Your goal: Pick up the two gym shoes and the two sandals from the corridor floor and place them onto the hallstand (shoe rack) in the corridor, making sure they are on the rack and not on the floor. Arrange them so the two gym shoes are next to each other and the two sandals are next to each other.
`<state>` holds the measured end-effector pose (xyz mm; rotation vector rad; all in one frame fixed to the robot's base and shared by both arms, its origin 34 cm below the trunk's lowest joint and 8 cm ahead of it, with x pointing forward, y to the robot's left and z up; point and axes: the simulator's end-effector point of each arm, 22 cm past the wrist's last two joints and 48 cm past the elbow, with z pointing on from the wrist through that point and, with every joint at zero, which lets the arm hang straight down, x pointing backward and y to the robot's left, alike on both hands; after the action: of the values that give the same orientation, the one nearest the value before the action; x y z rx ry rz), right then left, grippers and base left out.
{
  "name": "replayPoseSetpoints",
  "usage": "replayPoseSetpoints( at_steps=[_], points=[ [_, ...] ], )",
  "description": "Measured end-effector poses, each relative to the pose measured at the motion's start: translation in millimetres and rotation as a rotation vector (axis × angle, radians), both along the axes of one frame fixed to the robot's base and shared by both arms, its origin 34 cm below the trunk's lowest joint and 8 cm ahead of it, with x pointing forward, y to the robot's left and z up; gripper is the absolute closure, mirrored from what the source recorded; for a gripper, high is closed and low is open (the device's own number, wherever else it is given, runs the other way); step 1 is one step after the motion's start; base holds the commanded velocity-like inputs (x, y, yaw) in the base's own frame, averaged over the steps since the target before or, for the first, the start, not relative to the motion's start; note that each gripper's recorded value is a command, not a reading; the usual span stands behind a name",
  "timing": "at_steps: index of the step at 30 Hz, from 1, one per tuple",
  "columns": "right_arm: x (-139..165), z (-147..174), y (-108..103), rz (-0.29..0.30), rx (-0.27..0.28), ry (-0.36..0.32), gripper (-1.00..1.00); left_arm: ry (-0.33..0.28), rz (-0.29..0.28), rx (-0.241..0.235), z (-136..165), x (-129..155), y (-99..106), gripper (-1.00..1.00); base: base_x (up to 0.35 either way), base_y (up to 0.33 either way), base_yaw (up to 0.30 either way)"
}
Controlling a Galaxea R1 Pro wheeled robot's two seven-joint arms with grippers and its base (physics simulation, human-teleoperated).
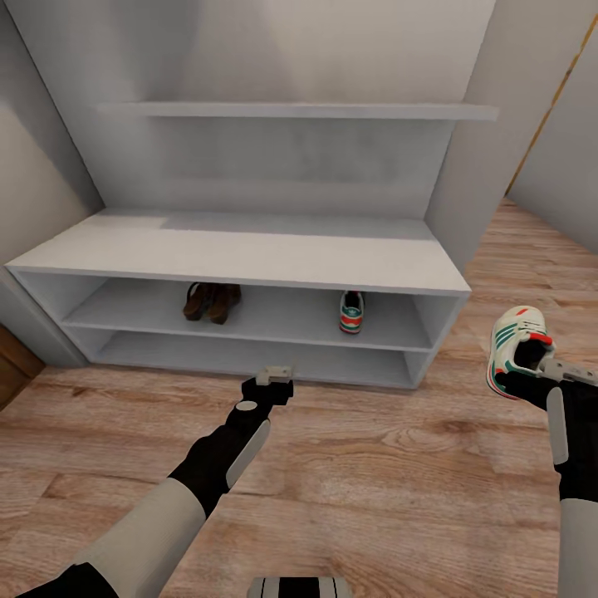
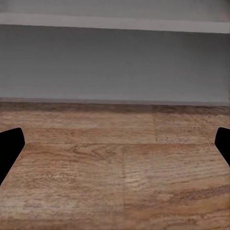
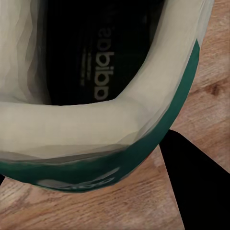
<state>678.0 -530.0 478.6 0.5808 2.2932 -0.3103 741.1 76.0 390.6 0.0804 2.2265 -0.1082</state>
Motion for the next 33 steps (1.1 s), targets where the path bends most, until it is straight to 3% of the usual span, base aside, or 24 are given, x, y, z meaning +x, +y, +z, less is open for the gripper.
replayPoseSetpoints(
  at_steps=[7,21,27,33],
  points=[
    [0,0,0,0.0,0.0,0.0,1.0,0.0,0.0,0.0,0,0,0,-1.0,-0.07,0.0,0.0],
    [0,0,0,0.001,0.0,0.001,1.0,0.0,0.006,0.005,0,1,3,-1.0,-0.263,0.0,0.0],
    [0,0,0,0.001,0.0,0.001,1.0,0.001,0.026,0.038,-7,3,32,-1.0,-0.022,0.0,0.0],
    [0,0,0,0.001,0.0,0.001,1.0,0.003,0.03,0.046,-9,4,40,-1.0,-0.107,0.084,0.0]
  ],
)
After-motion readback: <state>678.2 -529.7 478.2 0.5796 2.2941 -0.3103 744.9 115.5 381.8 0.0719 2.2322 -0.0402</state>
